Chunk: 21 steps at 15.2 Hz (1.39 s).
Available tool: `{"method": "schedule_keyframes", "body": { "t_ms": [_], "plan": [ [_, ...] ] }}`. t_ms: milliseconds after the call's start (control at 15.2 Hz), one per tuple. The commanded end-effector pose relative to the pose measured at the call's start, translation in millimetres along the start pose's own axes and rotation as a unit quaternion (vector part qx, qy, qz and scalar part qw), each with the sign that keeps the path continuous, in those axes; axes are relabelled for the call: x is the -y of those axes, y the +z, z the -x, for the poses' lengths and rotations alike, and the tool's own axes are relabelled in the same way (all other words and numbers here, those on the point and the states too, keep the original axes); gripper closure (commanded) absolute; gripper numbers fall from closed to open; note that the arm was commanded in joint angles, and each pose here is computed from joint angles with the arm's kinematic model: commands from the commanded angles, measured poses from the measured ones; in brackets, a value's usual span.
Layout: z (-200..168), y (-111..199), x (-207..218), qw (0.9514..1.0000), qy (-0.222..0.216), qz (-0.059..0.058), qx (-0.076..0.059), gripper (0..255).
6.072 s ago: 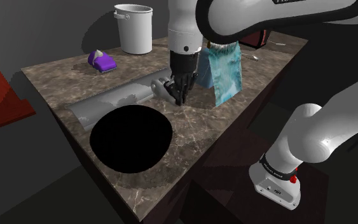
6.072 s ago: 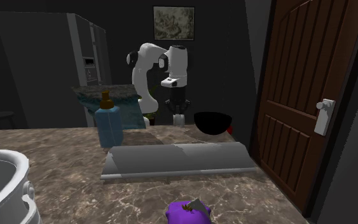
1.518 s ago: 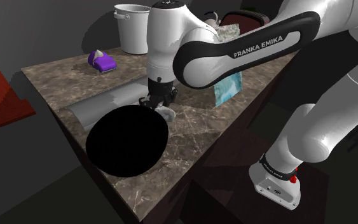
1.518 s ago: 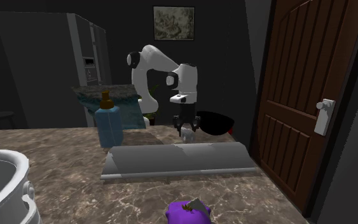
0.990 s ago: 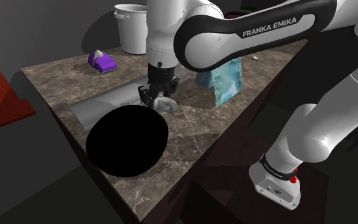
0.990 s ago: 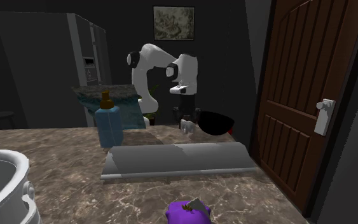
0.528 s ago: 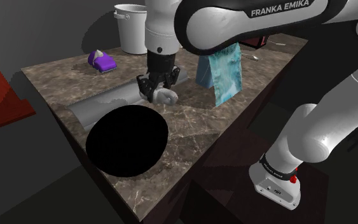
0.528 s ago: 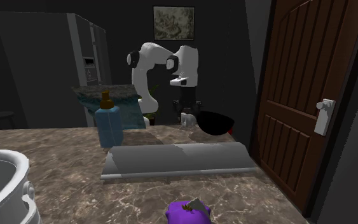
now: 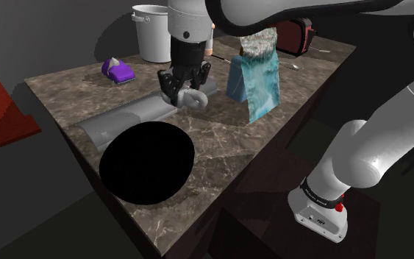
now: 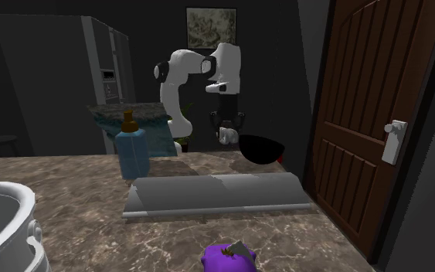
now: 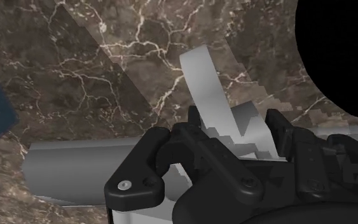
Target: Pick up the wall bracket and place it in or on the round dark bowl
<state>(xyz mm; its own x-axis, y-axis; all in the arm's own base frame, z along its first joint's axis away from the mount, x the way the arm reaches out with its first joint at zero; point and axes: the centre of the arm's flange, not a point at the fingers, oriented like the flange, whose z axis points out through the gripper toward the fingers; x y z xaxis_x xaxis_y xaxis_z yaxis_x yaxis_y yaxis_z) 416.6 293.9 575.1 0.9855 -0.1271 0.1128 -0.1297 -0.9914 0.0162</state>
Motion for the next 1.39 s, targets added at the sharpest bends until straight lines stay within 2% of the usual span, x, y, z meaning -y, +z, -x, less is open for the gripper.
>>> {"method": "schedule_keyframes", "body": {
  "t_ms": [0,660,1320],
  "plan": [
    [-2,-11,1,1.0000,0.000,0.000,0.000,255],
    [-7,-59,0,1.0000,0.000,0.000,0.000,255],
    [56,-68,116,1.0000,0.000,0.000,0.000,255]
  ]
}}
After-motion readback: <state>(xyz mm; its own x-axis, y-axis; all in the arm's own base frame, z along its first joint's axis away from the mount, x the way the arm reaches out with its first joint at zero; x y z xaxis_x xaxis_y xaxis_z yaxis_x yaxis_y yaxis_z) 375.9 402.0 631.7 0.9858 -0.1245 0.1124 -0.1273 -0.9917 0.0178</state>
